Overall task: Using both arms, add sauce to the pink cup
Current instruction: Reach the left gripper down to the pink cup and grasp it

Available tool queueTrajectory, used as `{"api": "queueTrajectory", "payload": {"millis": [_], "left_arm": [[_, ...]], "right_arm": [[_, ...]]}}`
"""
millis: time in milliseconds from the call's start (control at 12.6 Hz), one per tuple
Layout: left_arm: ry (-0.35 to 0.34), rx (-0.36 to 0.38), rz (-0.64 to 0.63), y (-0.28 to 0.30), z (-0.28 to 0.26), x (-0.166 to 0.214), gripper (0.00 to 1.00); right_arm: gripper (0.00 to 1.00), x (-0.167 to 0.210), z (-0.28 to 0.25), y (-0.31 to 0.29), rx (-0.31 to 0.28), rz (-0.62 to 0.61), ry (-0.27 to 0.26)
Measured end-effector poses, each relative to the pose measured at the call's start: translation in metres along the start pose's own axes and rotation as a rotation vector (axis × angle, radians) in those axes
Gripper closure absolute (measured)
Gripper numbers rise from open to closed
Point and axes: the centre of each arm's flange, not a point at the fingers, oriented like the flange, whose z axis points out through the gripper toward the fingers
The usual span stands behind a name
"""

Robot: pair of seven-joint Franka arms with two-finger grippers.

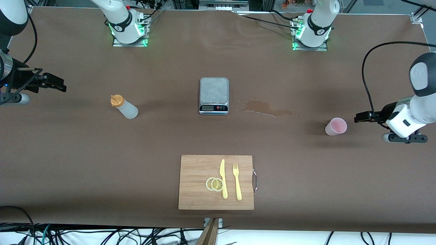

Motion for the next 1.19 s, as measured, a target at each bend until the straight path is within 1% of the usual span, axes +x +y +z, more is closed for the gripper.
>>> {"api": "queueTrajectory", "payload": {"millis": [239, 557, 795, 1193], "left_arm": [[0.024, 0.063, 0.027, -0.006, 0.052, -0.001, 0.0], [0.079, 0.074, 0.046, -0.012, 0.119, -0.016, 0.0], [0.101, 0.077, 0.085, -0.02, 0.134, -0.022, 0.0], [0.128, 0.079, 0.093, -0.041, 0.148, -0.023, 0.01]], "right_arm": [[0.0, 0.0, 0.0, 0.0, 0.0, 0.0, 0.0], [0.0, 0.0, 0.0, 0.0, 0.0, 0.0, 0.0], [0.0, 0.0, 0.0, 0.0, 0.0, 0.0, 0.0], [0.0, 0.0, 0.0, 0.0, 0.0, 0.0, 0.0]]}}
